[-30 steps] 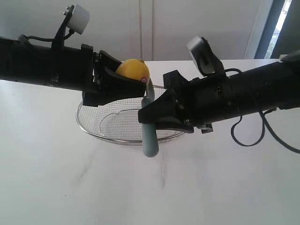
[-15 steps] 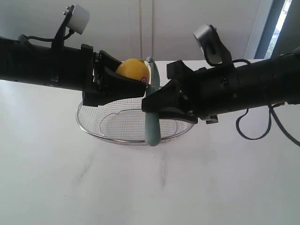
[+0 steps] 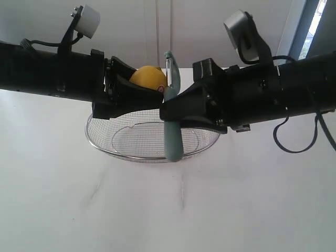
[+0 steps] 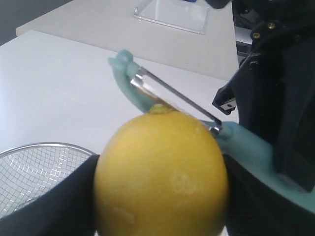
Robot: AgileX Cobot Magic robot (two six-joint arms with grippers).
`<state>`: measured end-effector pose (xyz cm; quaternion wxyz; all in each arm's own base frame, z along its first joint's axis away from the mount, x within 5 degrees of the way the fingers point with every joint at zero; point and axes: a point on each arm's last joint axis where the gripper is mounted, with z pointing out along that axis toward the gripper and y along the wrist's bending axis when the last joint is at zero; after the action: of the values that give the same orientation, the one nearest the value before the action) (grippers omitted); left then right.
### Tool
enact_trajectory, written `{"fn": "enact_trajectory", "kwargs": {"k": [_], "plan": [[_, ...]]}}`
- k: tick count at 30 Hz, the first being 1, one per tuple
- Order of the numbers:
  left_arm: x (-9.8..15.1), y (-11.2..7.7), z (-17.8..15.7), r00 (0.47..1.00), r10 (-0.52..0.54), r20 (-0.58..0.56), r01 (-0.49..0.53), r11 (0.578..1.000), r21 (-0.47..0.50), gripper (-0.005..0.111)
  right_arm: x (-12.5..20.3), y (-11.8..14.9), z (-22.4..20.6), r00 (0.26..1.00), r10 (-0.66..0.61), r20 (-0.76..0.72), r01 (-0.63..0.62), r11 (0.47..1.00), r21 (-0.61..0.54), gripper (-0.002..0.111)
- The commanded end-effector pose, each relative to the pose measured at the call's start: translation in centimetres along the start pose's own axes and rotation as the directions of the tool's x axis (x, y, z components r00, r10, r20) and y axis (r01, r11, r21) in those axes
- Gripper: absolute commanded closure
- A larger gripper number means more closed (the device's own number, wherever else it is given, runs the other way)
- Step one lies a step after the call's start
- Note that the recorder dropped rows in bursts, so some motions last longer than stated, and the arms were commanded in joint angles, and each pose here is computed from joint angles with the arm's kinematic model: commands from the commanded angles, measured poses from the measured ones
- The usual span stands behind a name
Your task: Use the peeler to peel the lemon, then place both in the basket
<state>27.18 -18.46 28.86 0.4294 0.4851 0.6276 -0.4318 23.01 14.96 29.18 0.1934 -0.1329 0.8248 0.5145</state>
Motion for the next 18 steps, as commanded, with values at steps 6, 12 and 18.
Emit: {"fn": "enact_trajectory", "kwargs": {"k": [6,12,18], "plan": [[-0.6,-0.3,0.0,0.999,-0.007,0.034,0.007,1.000,0.018,0.107,0.3,-0.8,-0.4,1.000,-0.003,-0.024,0.006,0.996,0.091,0.108],[-0.6,-0.3,0.0,0.999,-0.007,0.034,0.007,1.000,0.018,0.107,0.4,-1.1,-0.4,0.999,-0.023,-0.031,0.027,0.992,0.122,0.108],[-0.6,-0.3,0.0,0.999,-0.007,0.034,0.007,1.000,0.018,0.107,0.1,-2.0,0.3,1.000,0.025,-0.019,-0.022,0.990,0.140,0.108]]}}
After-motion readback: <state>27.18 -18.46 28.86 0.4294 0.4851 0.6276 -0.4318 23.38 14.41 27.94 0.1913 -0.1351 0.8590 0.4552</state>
